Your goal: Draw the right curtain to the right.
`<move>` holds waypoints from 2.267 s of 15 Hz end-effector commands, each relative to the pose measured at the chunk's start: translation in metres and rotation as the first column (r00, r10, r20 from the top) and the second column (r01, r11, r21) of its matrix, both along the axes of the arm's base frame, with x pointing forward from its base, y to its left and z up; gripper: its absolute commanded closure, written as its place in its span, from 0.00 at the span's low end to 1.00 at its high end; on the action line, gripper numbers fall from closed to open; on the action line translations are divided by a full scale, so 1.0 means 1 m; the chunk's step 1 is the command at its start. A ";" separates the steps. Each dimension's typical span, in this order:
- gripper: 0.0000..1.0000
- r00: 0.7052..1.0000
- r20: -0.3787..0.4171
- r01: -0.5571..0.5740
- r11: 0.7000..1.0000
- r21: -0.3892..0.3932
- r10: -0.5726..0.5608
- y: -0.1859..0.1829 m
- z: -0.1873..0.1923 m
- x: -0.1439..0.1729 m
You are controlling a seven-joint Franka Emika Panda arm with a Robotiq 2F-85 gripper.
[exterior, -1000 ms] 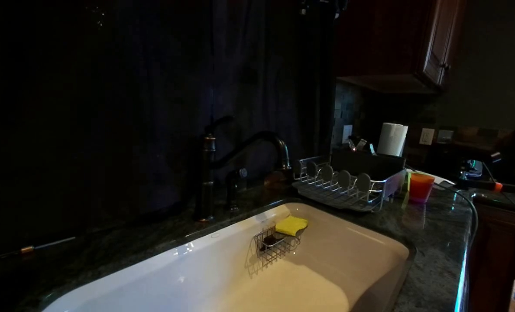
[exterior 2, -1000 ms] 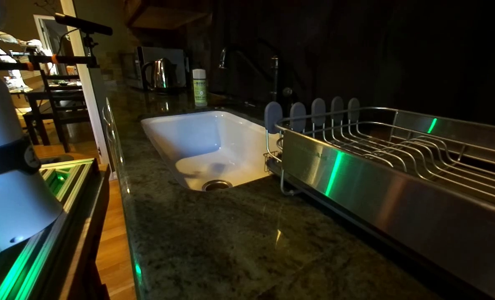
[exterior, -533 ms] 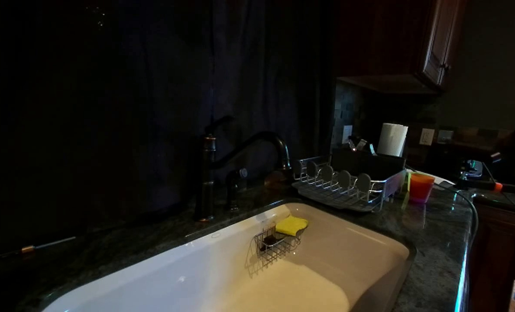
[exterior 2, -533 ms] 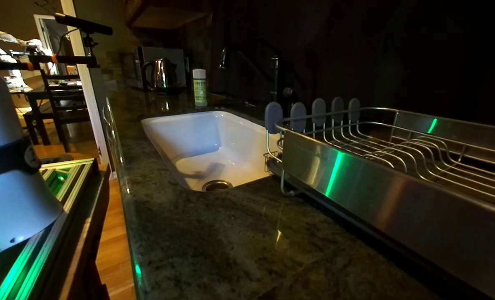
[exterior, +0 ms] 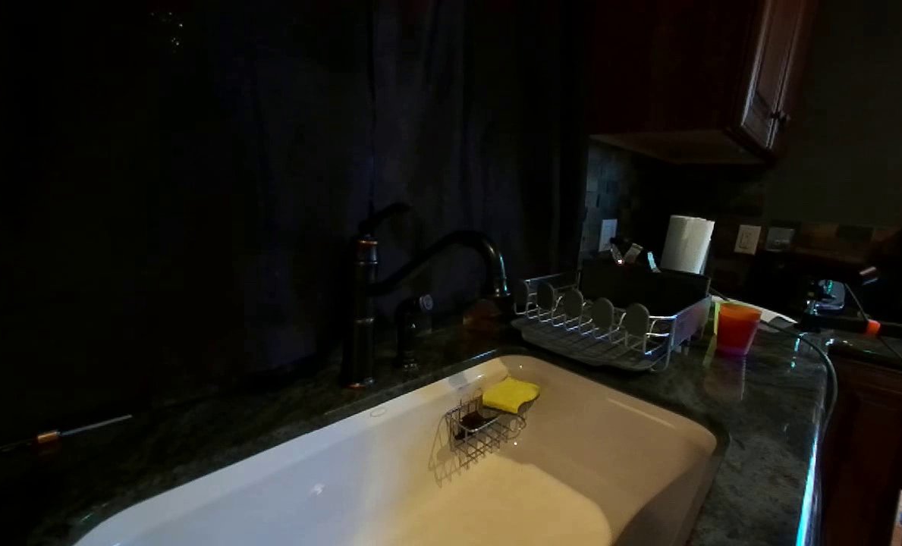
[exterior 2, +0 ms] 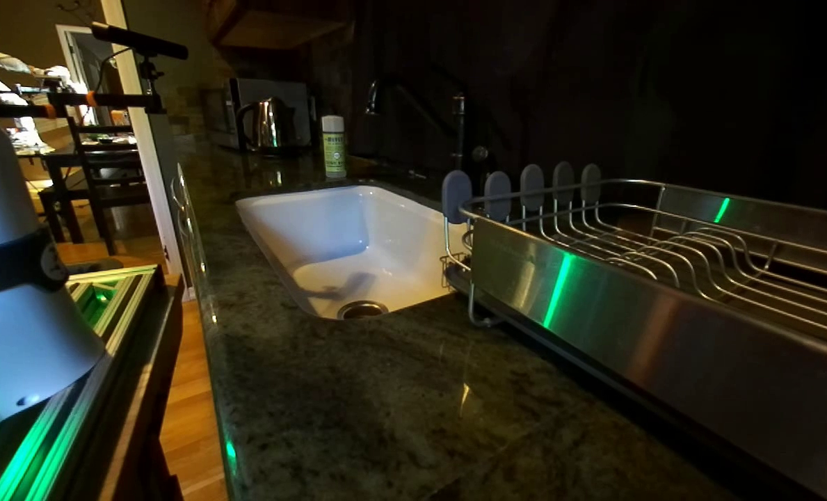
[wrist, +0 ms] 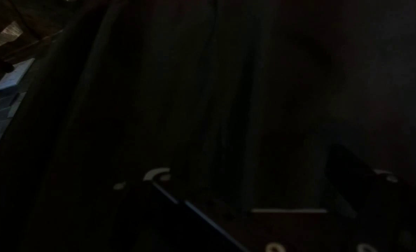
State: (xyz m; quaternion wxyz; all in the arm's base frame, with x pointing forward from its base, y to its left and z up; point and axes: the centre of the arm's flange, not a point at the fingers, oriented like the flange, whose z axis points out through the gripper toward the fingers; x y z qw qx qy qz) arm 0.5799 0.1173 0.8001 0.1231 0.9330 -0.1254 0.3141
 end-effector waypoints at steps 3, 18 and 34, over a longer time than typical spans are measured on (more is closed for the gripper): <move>0.00 1.000 0.001 0.000 1.000 0.000 0.000 0.000 0.000 0.000; 0.00 0.942 0.032 -0.335 0.942 -0.002 0.335 0.061 0.035 0.062; 0.50 0.891 0.127 -0.435 0.900 -0.044 0.437 0.097 0.003 0.133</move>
